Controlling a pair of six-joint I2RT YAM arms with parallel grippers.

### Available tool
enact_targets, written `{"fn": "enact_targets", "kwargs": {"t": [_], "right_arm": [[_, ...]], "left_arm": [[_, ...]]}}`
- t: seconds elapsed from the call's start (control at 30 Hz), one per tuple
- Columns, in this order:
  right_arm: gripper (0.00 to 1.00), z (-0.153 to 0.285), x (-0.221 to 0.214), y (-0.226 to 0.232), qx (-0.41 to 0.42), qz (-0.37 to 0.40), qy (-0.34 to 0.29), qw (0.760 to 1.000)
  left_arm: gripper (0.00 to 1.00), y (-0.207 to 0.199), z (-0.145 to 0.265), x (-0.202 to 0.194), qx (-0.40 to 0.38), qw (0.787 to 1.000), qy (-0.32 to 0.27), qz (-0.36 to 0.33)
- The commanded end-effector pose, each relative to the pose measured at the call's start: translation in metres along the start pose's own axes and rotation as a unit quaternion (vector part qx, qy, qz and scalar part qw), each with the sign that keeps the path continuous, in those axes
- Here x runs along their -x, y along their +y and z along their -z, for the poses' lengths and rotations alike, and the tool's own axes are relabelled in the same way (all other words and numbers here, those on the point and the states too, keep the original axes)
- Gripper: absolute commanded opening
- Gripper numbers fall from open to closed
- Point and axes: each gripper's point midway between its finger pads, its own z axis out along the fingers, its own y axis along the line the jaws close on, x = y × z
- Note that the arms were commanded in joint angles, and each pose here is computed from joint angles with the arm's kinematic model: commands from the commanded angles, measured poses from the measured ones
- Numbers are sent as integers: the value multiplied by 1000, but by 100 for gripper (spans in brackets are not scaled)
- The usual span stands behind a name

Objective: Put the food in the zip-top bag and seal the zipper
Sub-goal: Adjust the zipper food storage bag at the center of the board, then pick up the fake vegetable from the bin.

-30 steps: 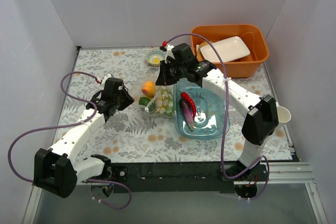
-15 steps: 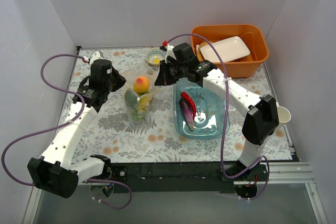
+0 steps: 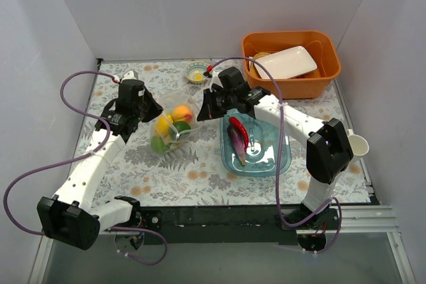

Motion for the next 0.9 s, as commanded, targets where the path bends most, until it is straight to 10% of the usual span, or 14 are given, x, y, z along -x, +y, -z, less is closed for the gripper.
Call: {"fn": "enact_targets", "kwargs": {"t": [0.0,0.1,0.27,0.43,0.87], "right_arm": [[3,0,8,-3,-8,4,-23,1000],[5,10,12,-7,-26,6,-43,999],[45,38,27,-10,-53,9,-92,994],[59,81,31,-35,-130,0,-142,981],[61,93,-81,-99,-208,-51,-34,976]], "left_arm": [[0,-7,1,-6,-27,1000,13,-7],[0,-15,3,-1,-41,999,10,-11],[0,-27,3,4,-62,998,12,-12],[0,-39,1,2,-90,996,25,-12],[0,-46,-5,1,-103,994,33,-17]]}}
